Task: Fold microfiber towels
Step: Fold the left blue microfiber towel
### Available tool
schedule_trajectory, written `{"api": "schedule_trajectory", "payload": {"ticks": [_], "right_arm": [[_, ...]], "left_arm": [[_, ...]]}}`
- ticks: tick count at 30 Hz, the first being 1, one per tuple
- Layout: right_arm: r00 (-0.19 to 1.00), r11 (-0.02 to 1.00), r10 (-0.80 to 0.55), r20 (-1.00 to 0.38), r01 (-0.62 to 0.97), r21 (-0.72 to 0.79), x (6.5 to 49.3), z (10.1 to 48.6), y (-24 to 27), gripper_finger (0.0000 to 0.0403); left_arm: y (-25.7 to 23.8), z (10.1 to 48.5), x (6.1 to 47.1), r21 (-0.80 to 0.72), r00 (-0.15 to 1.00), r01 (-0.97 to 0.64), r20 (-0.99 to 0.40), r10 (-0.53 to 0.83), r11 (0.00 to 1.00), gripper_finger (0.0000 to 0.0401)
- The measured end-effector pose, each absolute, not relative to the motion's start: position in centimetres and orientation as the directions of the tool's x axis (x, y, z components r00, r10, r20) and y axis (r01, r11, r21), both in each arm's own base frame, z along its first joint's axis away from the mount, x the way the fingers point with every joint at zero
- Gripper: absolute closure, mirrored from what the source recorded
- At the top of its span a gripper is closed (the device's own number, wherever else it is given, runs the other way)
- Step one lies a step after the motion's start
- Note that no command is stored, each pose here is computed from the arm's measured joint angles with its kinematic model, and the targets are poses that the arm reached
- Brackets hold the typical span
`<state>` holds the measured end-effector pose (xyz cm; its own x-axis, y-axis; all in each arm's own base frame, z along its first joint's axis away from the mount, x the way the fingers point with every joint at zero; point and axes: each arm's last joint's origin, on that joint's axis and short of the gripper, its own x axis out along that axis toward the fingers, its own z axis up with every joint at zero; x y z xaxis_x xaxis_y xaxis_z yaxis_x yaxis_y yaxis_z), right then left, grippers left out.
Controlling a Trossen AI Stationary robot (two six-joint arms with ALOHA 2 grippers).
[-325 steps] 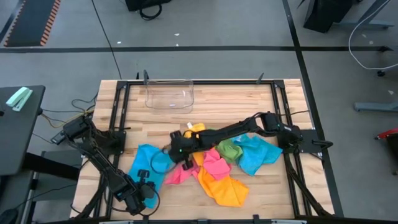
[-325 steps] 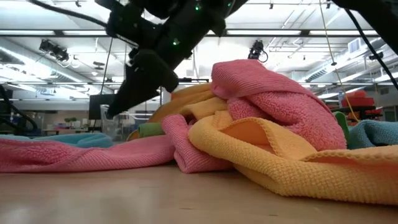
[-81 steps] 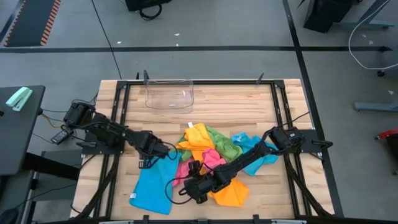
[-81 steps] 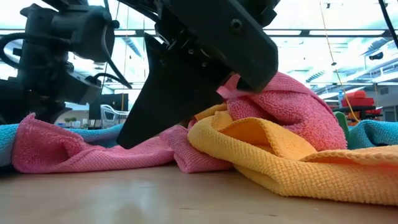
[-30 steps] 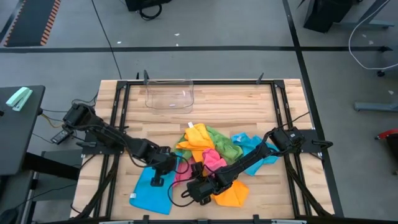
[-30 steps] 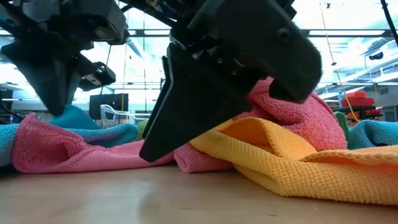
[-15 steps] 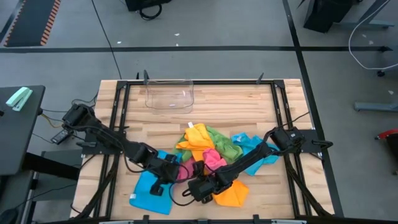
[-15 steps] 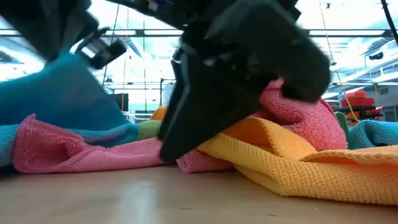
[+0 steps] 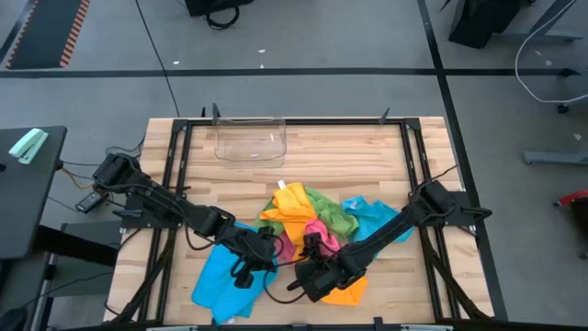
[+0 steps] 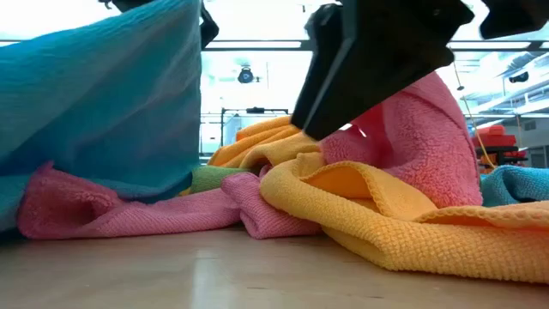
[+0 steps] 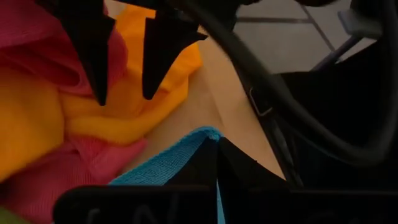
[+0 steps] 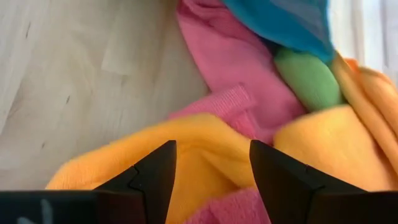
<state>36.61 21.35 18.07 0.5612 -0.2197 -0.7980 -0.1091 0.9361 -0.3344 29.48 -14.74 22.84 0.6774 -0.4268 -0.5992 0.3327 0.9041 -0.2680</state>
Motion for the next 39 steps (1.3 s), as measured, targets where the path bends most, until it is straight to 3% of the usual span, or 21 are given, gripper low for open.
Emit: {"api": "schedule_trajectory", "payload": {"ticks": [8,14,19,24,29,35,39], "right_arm": [[0.633,0.960,-0.202,-0.748,-0.024,-0.279,34.7,18.5,20.0,0.0190],[0.662,0.964,-0.183,-0.727,-0.024,-0.265,34.4,18.4,19.7,0.0190],[0.673,0.965,-0.177,-0.718,-0.026,-0.262,34.5,18.4,19.8,0.0190],[0.677,0.965,-0.175,-0.715,-0.026,-0.261,34.5,18.5,19.8,0.0190],[0.681,0.966,-0.172,-0.712,-0.025,-0.257,34.6,18.5,19.9,0.0190],[0.682,0.967,-0.172,-0.711,-0.022,-0.255,34.6,18.5,19.9,0.0190],[0.688,0.968,-0.167,-0.706,-0.022,-0.251,34.6,18.6,19.9,0.0190]], "left_arm": [[-15.5,20.9,30.9,-0.286,0.687,0.321,-0.586,-0.430,0.903,0.0379],[-16.0,21.2,32.0,-0.247,0.752,0.388,-0.472,-0.460,0.888,0.0391],[-15.0,21.1,32.2,-0.238,0.750,0.360,-0.502,-0.431,0.902,0.0391],[-14.2,20.2,31.9,-0.243,0.701,0.309,-0.595,-0.393,0.919,0.0376],[-13.5,20.7,30.9,-0.231,0.658,0.291,-0.657,-0.369,0.928,0.0393],[-12.3,21.9,28.0,-0.216,0.535,0.245,-0.783,-0.318,0.945,0.0383],[-11.4,21.2,26.2,-0.169,0.396,0.176,-0.890,-0.227,0.970,0.0385]]}}
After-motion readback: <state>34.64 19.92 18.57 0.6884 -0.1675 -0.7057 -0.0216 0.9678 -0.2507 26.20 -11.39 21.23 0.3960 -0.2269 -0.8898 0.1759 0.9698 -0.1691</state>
